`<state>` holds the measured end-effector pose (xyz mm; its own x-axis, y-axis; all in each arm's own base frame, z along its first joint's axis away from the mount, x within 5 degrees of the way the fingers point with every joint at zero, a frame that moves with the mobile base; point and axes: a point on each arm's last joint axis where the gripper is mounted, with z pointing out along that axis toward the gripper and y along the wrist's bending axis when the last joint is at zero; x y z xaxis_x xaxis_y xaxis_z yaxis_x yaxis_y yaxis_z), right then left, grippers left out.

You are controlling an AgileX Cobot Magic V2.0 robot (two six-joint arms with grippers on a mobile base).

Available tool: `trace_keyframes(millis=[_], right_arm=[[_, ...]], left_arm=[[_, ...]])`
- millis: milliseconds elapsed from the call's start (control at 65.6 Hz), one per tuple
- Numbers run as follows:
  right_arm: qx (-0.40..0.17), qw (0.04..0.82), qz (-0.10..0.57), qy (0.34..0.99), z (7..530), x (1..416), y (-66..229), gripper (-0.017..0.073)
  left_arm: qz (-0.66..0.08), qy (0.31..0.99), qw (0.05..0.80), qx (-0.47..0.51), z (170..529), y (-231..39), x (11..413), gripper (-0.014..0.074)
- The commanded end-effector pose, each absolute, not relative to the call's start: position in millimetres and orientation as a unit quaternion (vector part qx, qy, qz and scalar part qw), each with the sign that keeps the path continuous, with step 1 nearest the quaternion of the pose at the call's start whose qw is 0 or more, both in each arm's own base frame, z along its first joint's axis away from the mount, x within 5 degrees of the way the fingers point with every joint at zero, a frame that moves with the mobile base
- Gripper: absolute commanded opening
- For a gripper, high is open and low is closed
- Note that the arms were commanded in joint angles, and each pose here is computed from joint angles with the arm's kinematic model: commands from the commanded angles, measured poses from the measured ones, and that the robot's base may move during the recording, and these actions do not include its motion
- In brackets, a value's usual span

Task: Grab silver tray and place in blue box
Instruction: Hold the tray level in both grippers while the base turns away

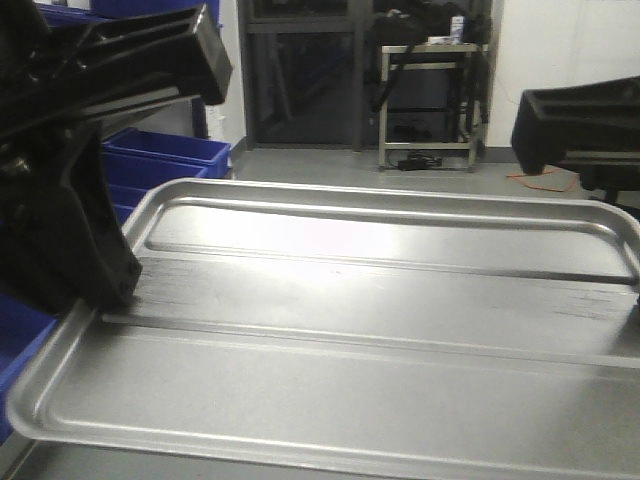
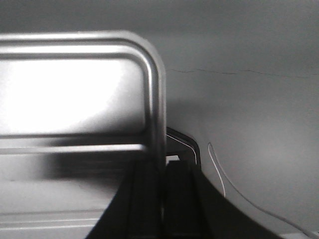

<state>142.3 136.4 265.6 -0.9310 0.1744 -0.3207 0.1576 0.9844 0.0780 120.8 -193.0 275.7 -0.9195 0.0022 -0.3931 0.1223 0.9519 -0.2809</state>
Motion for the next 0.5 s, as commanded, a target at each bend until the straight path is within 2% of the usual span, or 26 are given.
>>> trace_keyframes(millis=[0,488], right_arm=[[0.091,0.166,-0.067,0.98,274.3,139.2,116.0,0.005],[0.091,0.166,-0.067,0.98,274.3,139.2,116.0,0.005]], left_arm=[[-0.118,0.968,0.219,0.032,285.4,-182.0,123.0,-0.0104],[-0.118,0.968,0.219,0.032,285.4,-182.0,123.0,-0.0104]])
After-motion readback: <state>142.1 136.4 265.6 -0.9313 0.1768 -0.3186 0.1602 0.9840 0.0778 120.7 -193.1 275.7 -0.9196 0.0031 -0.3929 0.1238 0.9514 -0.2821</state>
